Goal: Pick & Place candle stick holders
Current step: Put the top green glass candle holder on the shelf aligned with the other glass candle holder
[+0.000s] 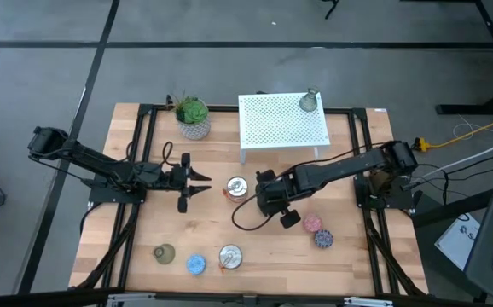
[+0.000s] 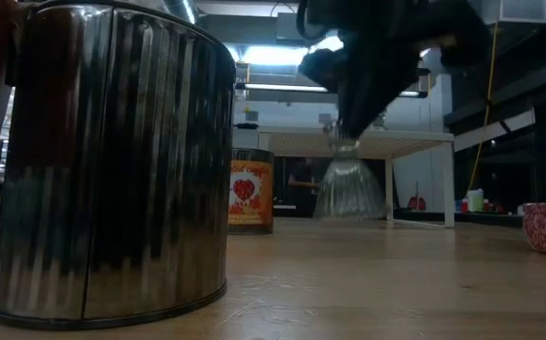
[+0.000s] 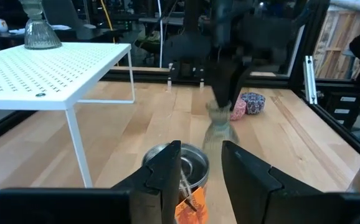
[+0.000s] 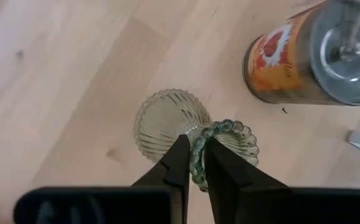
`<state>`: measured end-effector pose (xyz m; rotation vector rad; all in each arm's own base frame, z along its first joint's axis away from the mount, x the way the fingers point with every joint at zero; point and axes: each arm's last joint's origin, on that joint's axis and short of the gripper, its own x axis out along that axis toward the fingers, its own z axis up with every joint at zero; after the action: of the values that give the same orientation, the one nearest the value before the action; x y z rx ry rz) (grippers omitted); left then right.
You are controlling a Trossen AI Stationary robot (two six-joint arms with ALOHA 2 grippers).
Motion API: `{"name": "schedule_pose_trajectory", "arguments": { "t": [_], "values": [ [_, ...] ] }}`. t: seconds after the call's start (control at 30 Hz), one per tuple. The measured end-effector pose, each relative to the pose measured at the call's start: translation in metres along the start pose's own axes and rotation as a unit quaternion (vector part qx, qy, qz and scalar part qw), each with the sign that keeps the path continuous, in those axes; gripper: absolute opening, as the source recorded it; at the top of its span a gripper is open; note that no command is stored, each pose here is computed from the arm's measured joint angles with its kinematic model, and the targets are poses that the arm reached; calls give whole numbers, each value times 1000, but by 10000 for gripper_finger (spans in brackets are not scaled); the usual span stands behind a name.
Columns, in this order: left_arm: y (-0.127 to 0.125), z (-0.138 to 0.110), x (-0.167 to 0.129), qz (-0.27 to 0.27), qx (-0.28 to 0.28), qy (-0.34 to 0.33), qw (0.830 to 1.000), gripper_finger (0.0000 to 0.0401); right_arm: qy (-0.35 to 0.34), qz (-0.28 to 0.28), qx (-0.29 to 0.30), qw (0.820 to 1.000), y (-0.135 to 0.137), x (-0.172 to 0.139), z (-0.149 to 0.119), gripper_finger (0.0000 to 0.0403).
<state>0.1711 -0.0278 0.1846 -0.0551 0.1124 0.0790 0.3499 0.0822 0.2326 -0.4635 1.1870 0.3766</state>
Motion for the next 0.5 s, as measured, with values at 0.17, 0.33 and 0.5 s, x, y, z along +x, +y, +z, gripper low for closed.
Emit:
{"name": "schedule_pose_trajectory", "arguments": {
  "t": [0.17, 0.33, 0.5],
  "values": [
    [1, -1, 0, 12, 2, 6, 1000, 111, 5, 10, 14, 1000, -2, -29, 2, 38],
    [1, -2, 0, 20, 4, 10, 1000, 111, -11, 6, 34, 999, 0, -62, -5, 37],
    [2, -3, 0, 23, 5, 15, 1000, 111, -47, -11, 63, 997, 2, -100, -17, 37]
  ]
}}
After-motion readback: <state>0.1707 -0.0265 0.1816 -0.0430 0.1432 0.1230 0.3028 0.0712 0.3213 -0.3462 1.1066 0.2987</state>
